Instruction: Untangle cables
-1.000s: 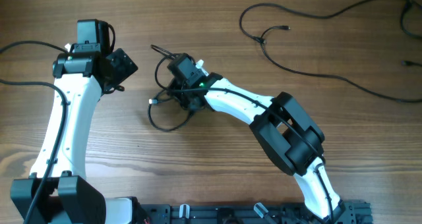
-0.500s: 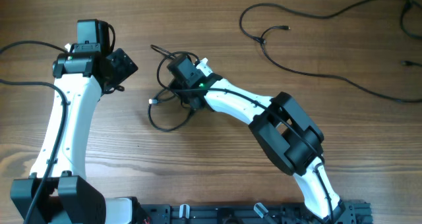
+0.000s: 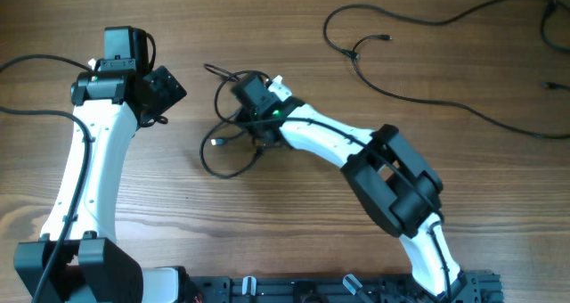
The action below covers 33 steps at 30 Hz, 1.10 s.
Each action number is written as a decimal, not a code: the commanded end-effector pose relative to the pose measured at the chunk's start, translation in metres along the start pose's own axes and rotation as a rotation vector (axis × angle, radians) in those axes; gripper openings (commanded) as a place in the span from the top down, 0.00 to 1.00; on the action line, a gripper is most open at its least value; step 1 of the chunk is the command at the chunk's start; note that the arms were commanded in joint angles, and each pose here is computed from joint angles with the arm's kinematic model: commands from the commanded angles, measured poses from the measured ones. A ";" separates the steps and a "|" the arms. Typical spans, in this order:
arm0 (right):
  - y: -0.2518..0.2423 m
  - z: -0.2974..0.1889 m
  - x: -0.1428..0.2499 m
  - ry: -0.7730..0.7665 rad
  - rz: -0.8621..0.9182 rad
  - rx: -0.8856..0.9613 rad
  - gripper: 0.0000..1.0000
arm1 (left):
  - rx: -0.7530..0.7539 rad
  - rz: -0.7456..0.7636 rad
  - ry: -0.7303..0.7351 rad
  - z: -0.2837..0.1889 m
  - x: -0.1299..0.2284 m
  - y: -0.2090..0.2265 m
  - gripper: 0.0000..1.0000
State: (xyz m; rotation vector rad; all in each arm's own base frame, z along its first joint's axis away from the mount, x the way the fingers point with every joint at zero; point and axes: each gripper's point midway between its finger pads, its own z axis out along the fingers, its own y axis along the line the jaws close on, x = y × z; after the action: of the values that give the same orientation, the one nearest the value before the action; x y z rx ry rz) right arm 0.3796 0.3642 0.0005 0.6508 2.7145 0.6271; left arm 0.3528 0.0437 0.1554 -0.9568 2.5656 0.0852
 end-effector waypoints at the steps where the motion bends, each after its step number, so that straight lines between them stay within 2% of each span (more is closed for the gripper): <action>1: -0.005 -0.028 -0.037 -0.067 -0.125 -0.002 0.96 | 0.010 0.019 -0.007 -0.004 -0.001 0.002 0.00; 5: 0.004 -0.088 -0.084 -0.142 -0.226 -0.049 0.96 | 0.138 0.185 0.057 -0.006 0.011 -0.020 0.00; 9: -0.007 -0.121 -0.112 -0.185 -0.288 -0.033 0.96 | 0.280 0.317 0.122 -0.012 0.029 -0.042 0.00; 16: -0.055 -0.139 -0.157 -0.210 -0.273 0.073 0.96 | 0.351 0.605 0.191 -0.019 0.079 -0.071 0.00; 19: -0.076 -0.143 -0.170 -0.205 -0.248 0.114 0.96 | 0.361 0.697 0.244 -0.017 0.116 -0.082 0.00; 21: -0.085 -0.144 -0.176 -0.204 -0.227 0.131 0.96 | 0.350 0.687 0.292 -0.014 0.143 -0.086 0.00; 24: -0.089 -0.146 -0.180 -0.208 -0.217 0.136 0.96 | 0.318 0.557 0.347 -0.003 0.171 -0.087 0.00; 30: -0.087 -0.146 -0.182 -0.215 -0.217 0.128 0.96 | 0.284 0.309 0.385 0.020 0.199 -0.089 0.00; 33: -0.087 -0.146 -0.182 -0.214 -0.217 0.126 0.96 | 0.325 0.224 0.366 0.025 0.206 -0.103 0.00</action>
State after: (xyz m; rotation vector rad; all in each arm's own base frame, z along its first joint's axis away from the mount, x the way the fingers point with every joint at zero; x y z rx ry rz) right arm 0.4501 0.1580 0.1102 0.4321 2.6081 0.3288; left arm 0.2860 -0.1433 0.0642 -0.3758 2.9385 -0.3963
